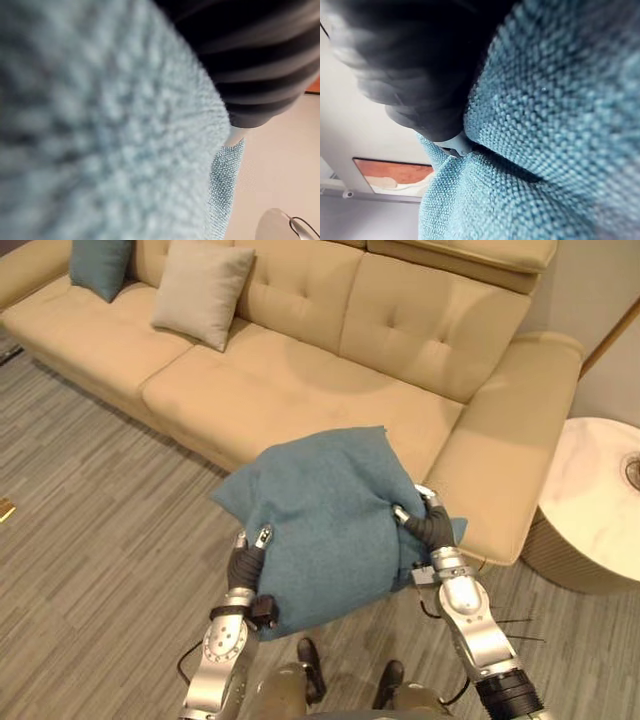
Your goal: Pick up cushions and gather them together orderly.
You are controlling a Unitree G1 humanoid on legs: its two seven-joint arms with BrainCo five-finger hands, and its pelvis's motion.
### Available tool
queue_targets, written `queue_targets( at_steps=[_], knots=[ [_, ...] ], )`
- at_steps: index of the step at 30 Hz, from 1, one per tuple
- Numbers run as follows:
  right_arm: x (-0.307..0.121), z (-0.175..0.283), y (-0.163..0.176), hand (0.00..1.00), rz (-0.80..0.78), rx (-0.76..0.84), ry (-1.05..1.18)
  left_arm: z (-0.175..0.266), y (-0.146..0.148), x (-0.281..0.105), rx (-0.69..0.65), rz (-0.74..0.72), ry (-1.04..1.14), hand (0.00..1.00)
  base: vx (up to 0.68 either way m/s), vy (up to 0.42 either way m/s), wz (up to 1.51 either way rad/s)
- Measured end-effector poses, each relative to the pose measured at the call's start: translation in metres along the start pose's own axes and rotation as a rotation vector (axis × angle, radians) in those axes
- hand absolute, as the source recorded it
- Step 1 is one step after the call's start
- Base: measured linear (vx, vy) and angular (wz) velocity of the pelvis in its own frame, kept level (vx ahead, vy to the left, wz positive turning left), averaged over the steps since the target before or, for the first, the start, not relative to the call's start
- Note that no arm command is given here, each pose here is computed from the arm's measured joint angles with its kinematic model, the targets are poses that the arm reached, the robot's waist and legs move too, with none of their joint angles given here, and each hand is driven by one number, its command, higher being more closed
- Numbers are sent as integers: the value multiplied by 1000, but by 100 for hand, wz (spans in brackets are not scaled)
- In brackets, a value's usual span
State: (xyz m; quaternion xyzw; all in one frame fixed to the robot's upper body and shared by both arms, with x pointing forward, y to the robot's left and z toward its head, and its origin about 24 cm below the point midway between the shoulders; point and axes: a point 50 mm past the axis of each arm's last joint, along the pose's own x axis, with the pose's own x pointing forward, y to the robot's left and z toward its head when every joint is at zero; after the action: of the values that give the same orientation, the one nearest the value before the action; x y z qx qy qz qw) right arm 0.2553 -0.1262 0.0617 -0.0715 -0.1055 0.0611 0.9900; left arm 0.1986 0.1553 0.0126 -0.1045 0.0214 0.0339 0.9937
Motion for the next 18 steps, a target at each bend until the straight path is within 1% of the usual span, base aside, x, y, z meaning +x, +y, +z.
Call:
queue_targets(
  at_steps=[7,12,16,18],
  knots=[
    [-2,-12,2,100,9,-4,57,-1,3,-3,20,-15,11,100,42,68,22],
    [-2,-12,-8,100,-23,-16,59,6,-5,13,36,-58,-22,100,197,-43,55],
    [-6,-14,-15,100,-43,-24,69,7,-11,18,64,-94,-30,100,322,-160,46],
    [-16,-19,-20,100,-48,-35,97,1,-15,15,41,-86,-10,100,429,-255,14]
  ],
)
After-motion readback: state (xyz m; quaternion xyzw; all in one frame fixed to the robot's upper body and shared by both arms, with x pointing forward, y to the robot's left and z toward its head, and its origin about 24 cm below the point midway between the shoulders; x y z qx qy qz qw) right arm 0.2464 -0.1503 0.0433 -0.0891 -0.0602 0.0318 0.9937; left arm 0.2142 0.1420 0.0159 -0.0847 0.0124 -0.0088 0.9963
